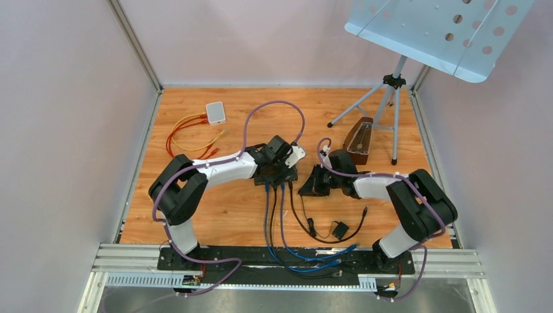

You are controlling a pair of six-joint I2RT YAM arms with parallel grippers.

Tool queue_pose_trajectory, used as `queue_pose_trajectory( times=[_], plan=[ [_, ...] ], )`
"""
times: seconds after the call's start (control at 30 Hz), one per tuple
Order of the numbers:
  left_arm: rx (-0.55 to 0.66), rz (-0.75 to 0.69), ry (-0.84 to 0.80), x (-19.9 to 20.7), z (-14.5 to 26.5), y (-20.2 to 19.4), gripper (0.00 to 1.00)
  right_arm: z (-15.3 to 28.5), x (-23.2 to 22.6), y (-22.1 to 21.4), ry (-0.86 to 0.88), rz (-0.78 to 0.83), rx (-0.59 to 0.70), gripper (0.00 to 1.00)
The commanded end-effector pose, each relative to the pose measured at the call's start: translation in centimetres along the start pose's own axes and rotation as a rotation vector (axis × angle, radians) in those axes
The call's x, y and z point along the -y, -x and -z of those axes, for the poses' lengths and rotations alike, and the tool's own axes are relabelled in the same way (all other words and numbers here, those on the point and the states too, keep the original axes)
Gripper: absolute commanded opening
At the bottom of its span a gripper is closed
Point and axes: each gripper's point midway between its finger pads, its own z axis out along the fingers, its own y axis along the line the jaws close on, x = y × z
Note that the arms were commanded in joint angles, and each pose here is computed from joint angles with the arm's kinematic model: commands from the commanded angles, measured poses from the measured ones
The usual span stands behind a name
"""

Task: Pull the plug from the switch port
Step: Pull the plug from the switch port, then place the plug at the center of the board.

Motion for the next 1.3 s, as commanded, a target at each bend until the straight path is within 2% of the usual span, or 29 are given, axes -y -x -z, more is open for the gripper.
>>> queue_pose_trajectory(
  times=[0.0,0.2,0.33,0.37,0.5,0.6,0.77,0.87,0.97,1.17,1.2,1.27],
  plan=[
    [0.030,0.050,-0.007,0.1,1.0,0.0,0.71,3.2,-2.0,3.4,-0.065,0.109,0.144,0.00],
    [0.223,0.114,0.033,-1.2,5.4,4.3,0.79,10.3,-5.5,8.6,-0.150,0.228,0.406,0.00],
    [0.363,0.173,0.059,-2.0,8.7,6.9,0.90,15.0,-7.9,11.5,-0.151,0.317,0.557,0.00],
    [0.382,0.183,0.063,-2.2,9.2,7.2,0.97,16.2,-8.4,12.2,-0.159,0.331,0.592,0.00],
    [0.486,0.234,0.094,-3.0,11.6,8.4,1.00,19.3,-9.7,14.6,-0.185,0.395,0.655,0.00],
    [0.515,0.277,0.118,-3.3,12.3,7.9,1.00,18.6,-9.6,15.5,-0.194,0.428,0.607,0.00],
    [0.549,0.334,0.132,-3.6,13.2,7.5,1.00,13.2,-7.2,15.4,-0.174,0.399,0.403,0.00],
    [0.564,0.361,0.133,-3.6,13.5,7.2,1.00,9.5,-5.1,15.2,-0.175,0.323,0.281,0.00],
    [0.568,0.379,0.140,-3.9,13.8,6.8,1.00,6.9,-2.5,16.3,-0.243,0.235,0.229,0.00],
    [0.542,0.392,0.177,-4.6,13.7,5.5,1.00,3.8,-0.9,18.1,-0.326,0.232,0.166,0.00],
    [0.537,0.395,0.182,-4.7,13.6,5.3,1.00,3.6,-0.3,18.0,-0.355,0.231,0.152,0.03],
    [0.524,0.401,0.191,-4.9,13.4,5.0,1.00,3.8,0.7,17.7,-0.410,0.233,0.137,0.20]
  ],
)
